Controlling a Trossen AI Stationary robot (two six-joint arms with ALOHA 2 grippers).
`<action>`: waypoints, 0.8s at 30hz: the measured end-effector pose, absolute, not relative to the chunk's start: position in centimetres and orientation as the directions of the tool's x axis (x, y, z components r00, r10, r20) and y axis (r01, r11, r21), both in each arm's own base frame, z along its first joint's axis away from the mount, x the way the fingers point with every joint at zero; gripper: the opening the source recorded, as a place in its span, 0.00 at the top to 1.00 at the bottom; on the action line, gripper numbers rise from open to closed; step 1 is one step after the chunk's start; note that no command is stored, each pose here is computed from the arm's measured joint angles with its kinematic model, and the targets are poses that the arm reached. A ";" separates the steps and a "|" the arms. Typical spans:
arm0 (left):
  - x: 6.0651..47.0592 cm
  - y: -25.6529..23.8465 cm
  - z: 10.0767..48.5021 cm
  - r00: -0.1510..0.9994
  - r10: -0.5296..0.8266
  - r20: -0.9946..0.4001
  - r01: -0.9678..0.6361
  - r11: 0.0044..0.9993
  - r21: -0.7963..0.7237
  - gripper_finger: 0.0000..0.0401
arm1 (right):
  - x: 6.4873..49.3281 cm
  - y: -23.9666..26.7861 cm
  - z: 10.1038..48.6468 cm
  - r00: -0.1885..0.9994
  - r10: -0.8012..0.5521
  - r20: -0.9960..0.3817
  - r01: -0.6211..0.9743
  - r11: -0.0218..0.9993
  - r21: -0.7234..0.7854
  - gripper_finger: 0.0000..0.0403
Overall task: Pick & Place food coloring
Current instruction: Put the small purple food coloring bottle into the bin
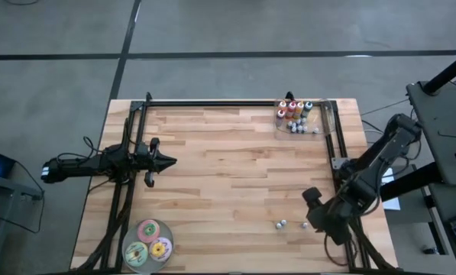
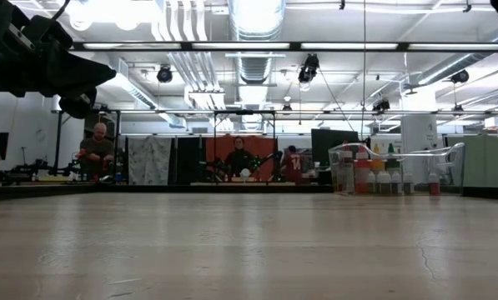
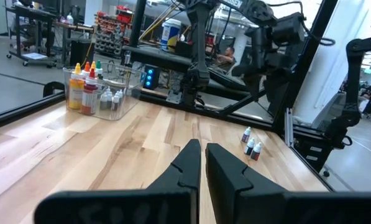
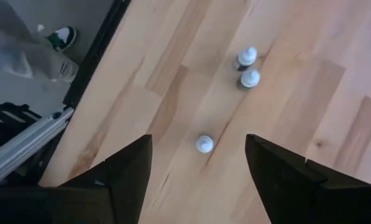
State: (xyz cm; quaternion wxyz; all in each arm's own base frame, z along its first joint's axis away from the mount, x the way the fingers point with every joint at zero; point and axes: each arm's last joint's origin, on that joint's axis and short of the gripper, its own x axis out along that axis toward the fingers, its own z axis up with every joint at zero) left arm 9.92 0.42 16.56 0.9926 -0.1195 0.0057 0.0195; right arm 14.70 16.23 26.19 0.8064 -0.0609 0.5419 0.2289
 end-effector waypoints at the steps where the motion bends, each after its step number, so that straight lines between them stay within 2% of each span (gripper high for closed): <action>1: 9.9 0.4 16.6 0.999 0.037 -0.015 -0.040 0.971 -0.237 1.00 | 14.8 16.5 25.9 0.301 0.298 -0.906 -0.439 0.887 0.146 0.39; 10: 9.9 0.4 16.6 0.999 0.037 -0.015 -0.040 0.971 -0.237 1.00 | 15.9 17.9 22.9 0.229 0.214 -0.950 -0.405 0.908 0.107 0.40; 24: 9.9 0.4 16.6 0.999 0.037 -0.014 -0.040 0.971 -0.237 1.00 | 15.7 17.7 18.8 0.225 0.213 -0.951 -0.375 0.920 0.117 0.41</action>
